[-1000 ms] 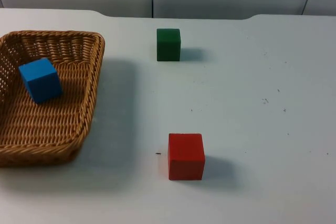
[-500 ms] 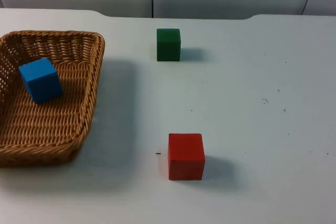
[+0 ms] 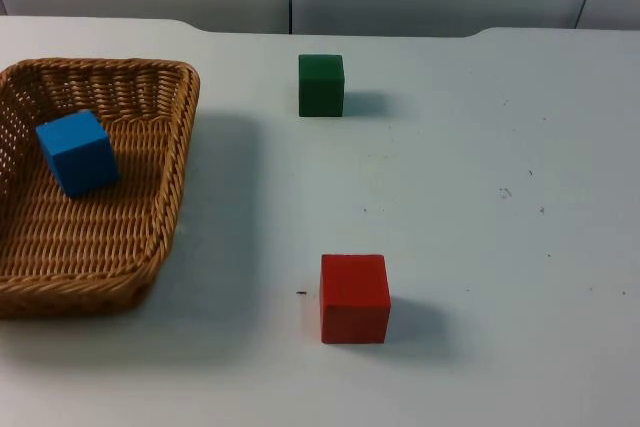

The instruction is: Pick up the basket with the left hand and place the blue cube into the basket with the right hand.

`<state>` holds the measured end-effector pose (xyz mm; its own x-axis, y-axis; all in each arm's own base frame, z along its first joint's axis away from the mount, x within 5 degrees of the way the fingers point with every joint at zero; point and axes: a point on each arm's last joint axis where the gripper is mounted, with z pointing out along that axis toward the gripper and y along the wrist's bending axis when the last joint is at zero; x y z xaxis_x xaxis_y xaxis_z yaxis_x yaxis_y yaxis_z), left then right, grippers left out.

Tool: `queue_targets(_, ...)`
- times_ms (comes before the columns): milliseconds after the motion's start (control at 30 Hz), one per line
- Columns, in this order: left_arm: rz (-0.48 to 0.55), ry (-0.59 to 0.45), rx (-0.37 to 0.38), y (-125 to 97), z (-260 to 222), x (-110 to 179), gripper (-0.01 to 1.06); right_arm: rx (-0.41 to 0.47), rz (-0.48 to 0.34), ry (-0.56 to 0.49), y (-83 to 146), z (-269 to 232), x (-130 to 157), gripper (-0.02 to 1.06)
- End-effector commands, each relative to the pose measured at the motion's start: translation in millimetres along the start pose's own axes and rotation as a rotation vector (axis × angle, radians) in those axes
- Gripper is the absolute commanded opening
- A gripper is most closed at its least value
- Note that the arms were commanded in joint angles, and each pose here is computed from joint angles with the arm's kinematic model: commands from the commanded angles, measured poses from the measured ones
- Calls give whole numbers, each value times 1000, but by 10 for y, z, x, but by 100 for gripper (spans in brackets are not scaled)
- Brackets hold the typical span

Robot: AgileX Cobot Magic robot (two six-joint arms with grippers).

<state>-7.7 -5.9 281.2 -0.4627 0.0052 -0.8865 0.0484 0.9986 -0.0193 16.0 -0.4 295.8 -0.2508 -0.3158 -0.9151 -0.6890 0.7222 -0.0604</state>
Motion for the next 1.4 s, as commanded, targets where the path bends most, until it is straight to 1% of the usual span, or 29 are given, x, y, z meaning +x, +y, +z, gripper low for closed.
queue_targets(0, -5, -6, 11, -6, 12, 10, 105, -7, 30, -52, -11, -95, 51, 96)
queue_targets(33, -5, -6, 11, -6, 12, 10, 105, -7, 43, -68, -17, -130, 74, 96)
queue_targets(100, -5, -6, 11, -6, 12, 10, 105, -9, 49, -59, -16, -144, 83, 96)
queue_targets(200, -5, -6, 11, -6, 12, 10, 105, -2, 50, 41, -20, -145, 173, 96)
queue_targets(300, -5, -6, 11, -6, 12, 10, 105, -2, 45, 68, -20, -146, 197, 96)
queue_targets(400, -5, -6, 11, -6, 12, 10, 105, 0, 18, 71, -23, -146, 200, 96)
queue_targets(433, -5, -6, 11, -6, 12, 10, 105, 12, -14, 72, -35, -146, 202, 96)
queue_targets(500, -5, -6, 11, -6, 12, 10, 105, 19, -41, 74, -39, -122, 215, 96)
queue_targets(600, -5, -6, 11, -6, 12, 10, 105, 7, -59, 53, -25, -99, 207, 96)
queue_targets(633, -5, -6, 11, -6, 12, 10, 105, -5, -65, 53, -14, -99, 207, 96)
queue_targets(833, -5, -6, 11, -6, 12, 10, 105, -7, -67, 45, -11, -94, 203, 96)
queue_targets(900, -5, -6, 11, -6, 12, 10, 105, -21, -80, 45, 2, -94, 203, 96)
queue_targets(1100, -5, -6, 11, -6, 12, 10, 105, -21, -78, 45, 2, -94, 203, 96)
queue_targets(1300, -5, -6, 11, -6, 12, 10, 105, -19, -23, 56, 2, -89, 215, 96)
queue_targets(1367, -5, -6, 11, -6, 12, 10, 105, -19, -24, 60, 2, -85, 221, 96)
